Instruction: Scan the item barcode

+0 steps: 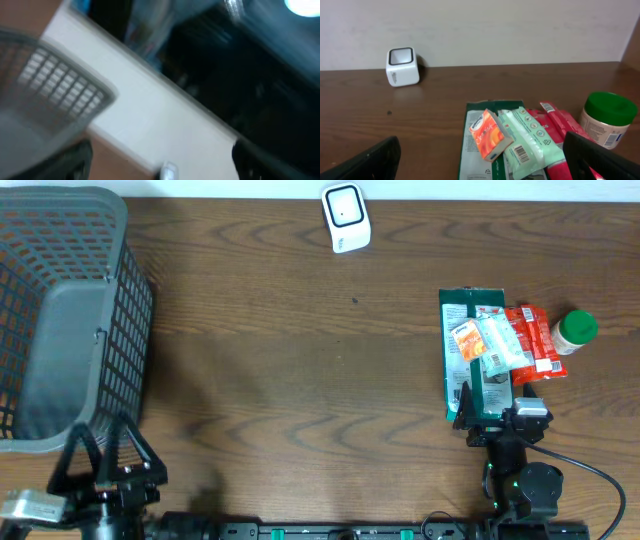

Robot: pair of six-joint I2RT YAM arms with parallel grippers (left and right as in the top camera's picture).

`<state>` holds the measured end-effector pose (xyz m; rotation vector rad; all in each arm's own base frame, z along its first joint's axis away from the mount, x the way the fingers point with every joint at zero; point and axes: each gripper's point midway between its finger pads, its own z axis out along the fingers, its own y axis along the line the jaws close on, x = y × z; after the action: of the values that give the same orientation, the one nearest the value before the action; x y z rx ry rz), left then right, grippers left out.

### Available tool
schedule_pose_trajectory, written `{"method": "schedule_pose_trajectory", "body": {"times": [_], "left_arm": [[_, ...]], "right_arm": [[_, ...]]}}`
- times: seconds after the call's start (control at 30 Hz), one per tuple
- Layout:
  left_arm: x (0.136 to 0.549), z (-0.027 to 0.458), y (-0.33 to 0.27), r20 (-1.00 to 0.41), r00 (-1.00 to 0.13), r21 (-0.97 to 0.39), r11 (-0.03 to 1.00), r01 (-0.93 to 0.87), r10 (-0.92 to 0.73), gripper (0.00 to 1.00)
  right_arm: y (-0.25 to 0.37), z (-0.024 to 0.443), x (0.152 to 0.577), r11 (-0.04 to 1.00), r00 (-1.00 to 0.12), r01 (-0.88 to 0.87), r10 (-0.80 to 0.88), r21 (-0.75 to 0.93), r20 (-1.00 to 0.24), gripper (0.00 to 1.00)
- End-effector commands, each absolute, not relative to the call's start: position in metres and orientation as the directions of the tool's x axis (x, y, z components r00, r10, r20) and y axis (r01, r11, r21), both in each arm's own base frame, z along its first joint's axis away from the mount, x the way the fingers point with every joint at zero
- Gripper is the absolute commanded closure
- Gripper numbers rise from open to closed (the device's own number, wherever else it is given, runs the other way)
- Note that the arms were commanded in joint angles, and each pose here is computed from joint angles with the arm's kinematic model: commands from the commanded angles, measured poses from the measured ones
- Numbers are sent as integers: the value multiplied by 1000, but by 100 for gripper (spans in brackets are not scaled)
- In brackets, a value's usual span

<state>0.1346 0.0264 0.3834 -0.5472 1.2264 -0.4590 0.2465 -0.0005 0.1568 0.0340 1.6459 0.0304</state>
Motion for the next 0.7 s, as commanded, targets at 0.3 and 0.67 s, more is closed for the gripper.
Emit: {"method": "schedule_pose_trajectory", "body": {"times": [0.3, 0.67], "left_arm": [[185, 363, 24, -614, 502, -583, 779, 231, -609, 11], [212, 300, 18, -663, 461, -565, 798, 210, -590, 11]], "right_arm": [[3, 156, 246, 999, -76, -14, 28, 29, -997, 1], [3, 156, 246, 999, -76, -14, 28, 29, -997, 1]]}}
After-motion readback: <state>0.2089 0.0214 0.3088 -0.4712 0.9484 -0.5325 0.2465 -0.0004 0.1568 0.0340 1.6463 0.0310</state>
